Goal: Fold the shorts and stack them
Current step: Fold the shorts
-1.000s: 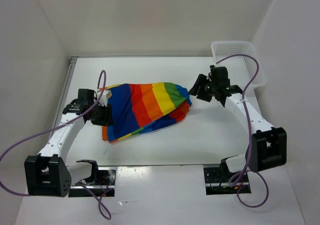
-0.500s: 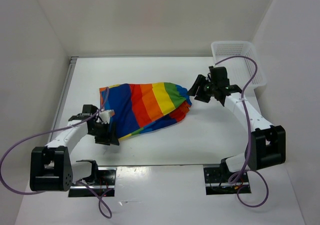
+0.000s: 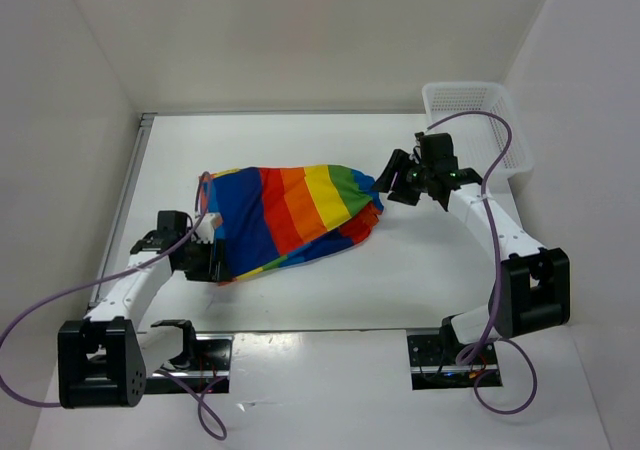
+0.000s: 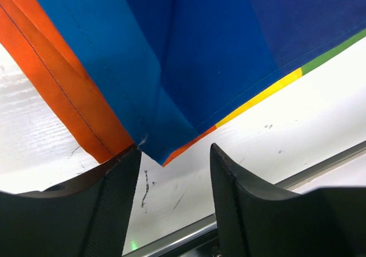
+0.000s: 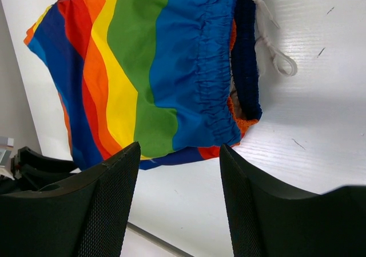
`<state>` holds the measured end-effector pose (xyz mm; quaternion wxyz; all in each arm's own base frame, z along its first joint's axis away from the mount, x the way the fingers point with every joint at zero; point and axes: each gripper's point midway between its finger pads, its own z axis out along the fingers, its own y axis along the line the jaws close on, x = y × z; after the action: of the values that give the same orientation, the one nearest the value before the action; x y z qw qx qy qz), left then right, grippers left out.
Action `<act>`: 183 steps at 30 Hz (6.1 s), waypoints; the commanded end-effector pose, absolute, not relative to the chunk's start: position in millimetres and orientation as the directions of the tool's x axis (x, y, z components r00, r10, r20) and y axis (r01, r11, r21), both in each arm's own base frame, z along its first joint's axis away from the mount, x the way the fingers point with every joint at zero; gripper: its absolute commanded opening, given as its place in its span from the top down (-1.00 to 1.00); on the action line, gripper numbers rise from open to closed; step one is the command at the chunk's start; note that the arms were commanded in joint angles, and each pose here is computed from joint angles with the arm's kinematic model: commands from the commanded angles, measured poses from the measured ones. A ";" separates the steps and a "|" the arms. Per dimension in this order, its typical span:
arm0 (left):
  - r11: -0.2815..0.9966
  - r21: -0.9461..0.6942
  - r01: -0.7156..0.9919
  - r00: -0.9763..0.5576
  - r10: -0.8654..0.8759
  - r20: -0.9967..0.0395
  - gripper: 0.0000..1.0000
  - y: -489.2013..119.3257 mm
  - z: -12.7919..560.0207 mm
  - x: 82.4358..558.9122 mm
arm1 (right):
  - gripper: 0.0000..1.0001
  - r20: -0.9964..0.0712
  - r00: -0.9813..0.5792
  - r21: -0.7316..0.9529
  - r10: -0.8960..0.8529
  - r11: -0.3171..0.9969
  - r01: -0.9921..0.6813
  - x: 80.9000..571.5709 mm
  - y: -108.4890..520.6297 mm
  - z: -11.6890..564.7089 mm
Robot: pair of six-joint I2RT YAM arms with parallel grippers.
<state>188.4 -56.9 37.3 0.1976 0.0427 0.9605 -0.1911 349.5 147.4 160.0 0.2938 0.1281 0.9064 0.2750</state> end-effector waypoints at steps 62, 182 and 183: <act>0.910 -0.351 0.220 -0.763 -0.063 -0.643 1.00 -41.4 134.9 270.5 | 0.71 0.152 -0.712 0.814 0.686 0.322 0.483 361.0 150.6 123.5; 0.827 -0.384 0.411 -0.844 0.186 -0.502 0.46 -135.2 78.6 375.8 | 1.00 -0.644 -0.746 0.182 0.168 0.981 0.064 392.2 216.1 180.9; 0.812 -0.395 0.430 -0.836 0.192 -0.514 0.46 -141.9 83.9 376.9 | 1.00 -0.635 -0.755 0.183 0.165 0.981 0.060 391.9 217.9 176.9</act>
<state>362.3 -121.6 42.7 0.1870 0.1429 0.9488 -0.2107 388.7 221.8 170.5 0.3428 0.0351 0.9344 0.0901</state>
